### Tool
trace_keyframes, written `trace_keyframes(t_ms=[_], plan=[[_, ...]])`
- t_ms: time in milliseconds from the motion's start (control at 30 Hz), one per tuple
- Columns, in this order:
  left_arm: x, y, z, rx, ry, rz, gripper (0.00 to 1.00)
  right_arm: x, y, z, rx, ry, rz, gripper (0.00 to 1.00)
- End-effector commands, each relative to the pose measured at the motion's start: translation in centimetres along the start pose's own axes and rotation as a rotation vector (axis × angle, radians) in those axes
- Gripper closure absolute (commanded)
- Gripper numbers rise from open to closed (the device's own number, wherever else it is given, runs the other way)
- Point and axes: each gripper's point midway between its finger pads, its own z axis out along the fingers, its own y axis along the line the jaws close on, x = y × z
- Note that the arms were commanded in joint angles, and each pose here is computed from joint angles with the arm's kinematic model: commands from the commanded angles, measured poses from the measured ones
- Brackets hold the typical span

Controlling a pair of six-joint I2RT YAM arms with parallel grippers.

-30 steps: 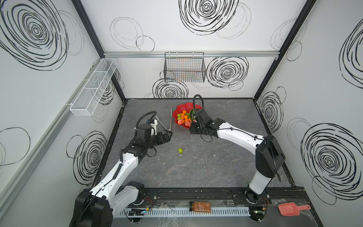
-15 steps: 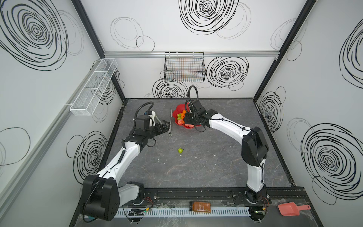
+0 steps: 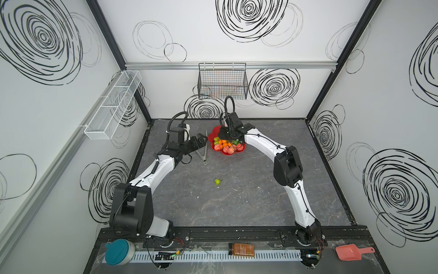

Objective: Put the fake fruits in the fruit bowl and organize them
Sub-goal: 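Lift and carry the round pear over the red bowl with the right gripper, then lower the pear into the bowl and open the right gripper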

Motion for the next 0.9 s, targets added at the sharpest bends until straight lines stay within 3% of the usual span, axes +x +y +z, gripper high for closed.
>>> trace_keyframes(t_ms=[0, 500, 867], plan=[[-3.0, -1.4, 0.4, 0.02, -0.093, 0.0, 0.04, -1.6, -0.1, 0.5, -0.023, -0.02, -0.005, 0.69], [-3.1, -1.5, 3.0, 0.038, -0.091, 0.045, 0.04, -5.3, -0.8, 5.1, -0.112, -0.15, 0.021, 0.63], [-3.0, -1.3, 3.2, 0.054, -0.075, 0.03, 0.04, -5.6, -2.0, 7.1, -0.118, -0.163, 0.046, 0.61]])
